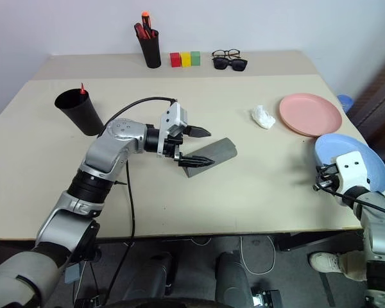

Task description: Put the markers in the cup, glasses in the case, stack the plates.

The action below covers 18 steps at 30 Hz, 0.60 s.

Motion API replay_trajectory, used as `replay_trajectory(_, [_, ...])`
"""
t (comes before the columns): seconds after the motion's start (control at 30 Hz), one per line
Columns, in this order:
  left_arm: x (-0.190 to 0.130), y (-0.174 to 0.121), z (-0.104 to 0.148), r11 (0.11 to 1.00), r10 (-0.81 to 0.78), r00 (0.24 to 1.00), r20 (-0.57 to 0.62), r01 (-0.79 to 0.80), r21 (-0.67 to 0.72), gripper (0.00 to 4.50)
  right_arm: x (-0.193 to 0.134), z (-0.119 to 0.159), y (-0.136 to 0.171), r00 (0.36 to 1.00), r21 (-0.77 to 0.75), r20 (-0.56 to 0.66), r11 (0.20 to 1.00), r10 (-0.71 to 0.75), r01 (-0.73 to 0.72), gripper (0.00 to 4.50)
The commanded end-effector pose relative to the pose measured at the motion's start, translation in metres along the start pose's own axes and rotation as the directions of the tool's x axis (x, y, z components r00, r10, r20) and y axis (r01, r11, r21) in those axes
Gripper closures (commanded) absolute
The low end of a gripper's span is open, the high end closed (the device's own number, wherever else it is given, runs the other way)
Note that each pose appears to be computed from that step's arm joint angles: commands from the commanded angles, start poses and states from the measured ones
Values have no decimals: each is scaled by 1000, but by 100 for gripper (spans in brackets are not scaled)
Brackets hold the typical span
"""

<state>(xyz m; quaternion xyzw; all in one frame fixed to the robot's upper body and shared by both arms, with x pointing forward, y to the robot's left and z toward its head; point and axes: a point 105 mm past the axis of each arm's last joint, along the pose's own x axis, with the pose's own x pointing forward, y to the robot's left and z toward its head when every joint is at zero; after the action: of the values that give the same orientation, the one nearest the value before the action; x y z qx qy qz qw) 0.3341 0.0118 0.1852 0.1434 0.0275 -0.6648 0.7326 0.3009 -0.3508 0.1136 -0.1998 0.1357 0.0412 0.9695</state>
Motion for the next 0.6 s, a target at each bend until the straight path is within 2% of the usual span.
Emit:
replay_trajectory(0.03, [-2, -2, 13, 999, 8, 1000, 28, -9, 47, 0, 3, 49, -12, 990, -159, 135, 985, -48, 69, 445])
replay_trajectory(0.2, [-6, 0, 12, 998, 40, 999, 24, -41, 45, 0, 20, 83, -14, 979, -259, 203, 963, -20, 74, 445])
replay_trajectory(0.6, [-29, 2, 6, 983, 182, 983, 16, -182, 5, 0, 90, 126, -8, 972, -360, 222, 933, 82, 3, 445])
